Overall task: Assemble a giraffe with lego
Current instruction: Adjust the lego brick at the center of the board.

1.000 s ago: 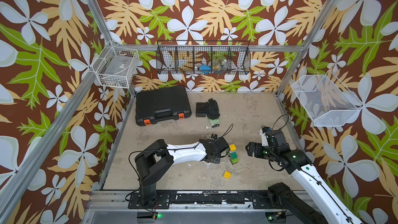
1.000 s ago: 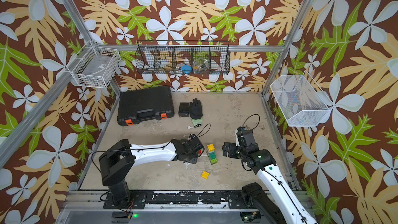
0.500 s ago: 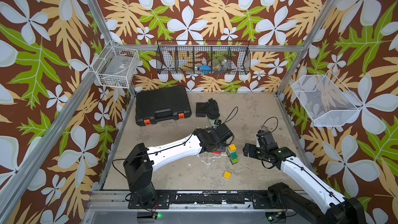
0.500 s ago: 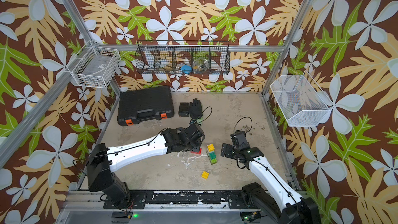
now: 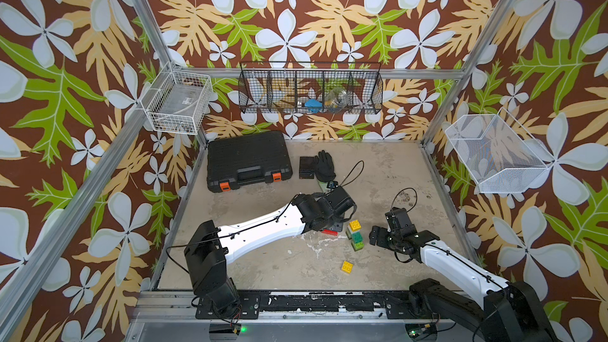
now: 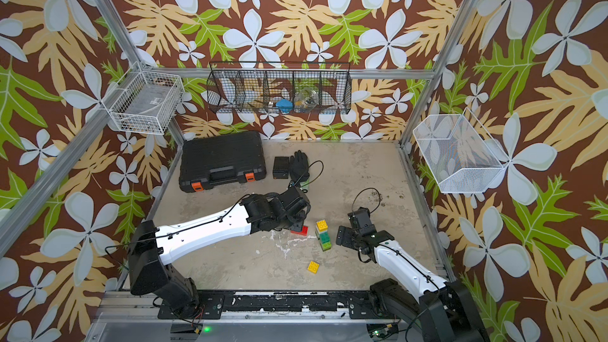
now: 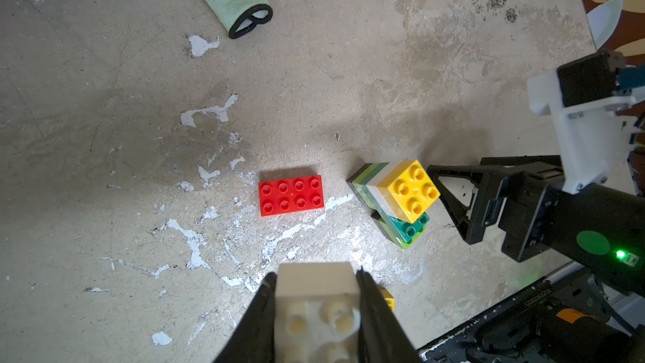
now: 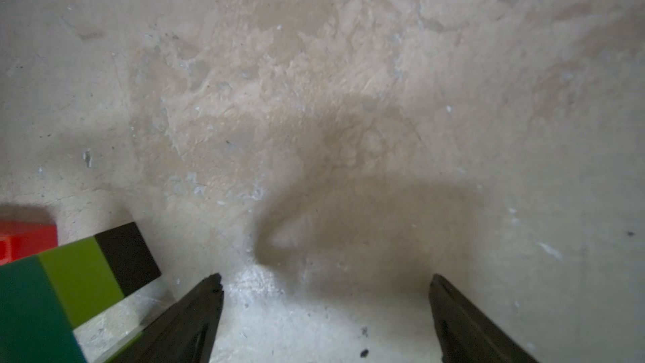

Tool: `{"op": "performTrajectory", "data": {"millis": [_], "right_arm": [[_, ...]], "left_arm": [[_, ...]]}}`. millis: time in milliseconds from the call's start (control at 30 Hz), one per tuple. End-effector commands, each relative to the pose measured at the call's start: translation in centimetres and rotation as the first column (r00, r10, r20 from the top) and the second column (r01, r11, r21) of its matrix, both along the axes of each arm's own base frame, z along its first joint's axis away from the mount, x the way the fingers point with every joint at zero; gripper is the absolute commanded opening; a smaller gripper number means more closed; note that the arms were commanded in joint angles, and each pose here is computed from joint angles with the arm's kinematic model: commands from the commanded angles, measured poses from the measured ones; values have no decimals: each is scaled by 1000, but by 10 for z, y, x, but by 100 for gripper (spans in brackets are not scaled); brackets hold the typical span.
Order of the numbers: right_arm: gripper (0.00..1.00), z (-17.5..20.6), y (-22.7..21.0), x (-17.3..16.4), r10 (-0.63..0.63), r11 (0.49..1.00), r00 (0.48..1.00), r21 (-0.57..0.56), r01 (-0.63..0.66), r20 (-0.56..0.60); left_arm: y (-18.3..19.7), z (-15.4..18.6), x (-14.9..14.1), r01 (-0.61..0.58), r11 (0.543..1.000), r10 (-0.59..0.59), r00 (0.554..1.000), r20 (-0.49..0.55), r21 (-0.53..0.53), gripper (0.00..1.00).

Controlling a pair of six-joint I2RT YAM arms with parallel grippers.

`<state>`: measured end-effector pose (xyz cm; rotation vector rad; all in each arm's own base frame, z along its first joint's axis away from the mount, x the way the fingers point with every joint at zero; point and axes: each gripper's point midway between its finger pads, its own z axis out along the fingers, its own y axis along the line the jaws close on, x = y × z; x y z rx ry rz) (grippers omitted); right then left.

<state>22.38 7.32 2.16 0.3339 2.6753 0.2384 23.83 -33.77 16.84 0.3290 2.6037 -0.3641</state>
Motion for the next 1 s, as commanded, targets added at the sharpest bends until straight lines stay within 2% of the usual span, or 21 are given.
{"op": "performTrajectory", "data": {"millis": [0, 367, 633, 800, 967], "right_arm": [[94, -11, 15, -16, 2, 998, 997, 59, 2, -73], [94, -20, 30, -32, 8, 996, 994, 90, 2, -111], [93, -17, 32, -42, -1, 994, 994, 107, 13, -111], [94, 4, 24, -38, -35, 995, 998, 94, 39, -46], [95, 49, 14, -28, -72, 993, 993, 104, 62, 93]], "left_arm": [[1, 4, 4, 14, 1000, -13, 1000, 11, -6, 0], [4, 15, 13, 20, 1000, -20, 999, 28, -21, 0], [-9, 14, 15, 43, 998, -42, 999, 12, -46, 0], [-24, 14, 17, 72, 995, -72, 997, -6, -64, 0], [-52, 7, 12, 129, 990, -130, 991, -28, -49, 0]]}}
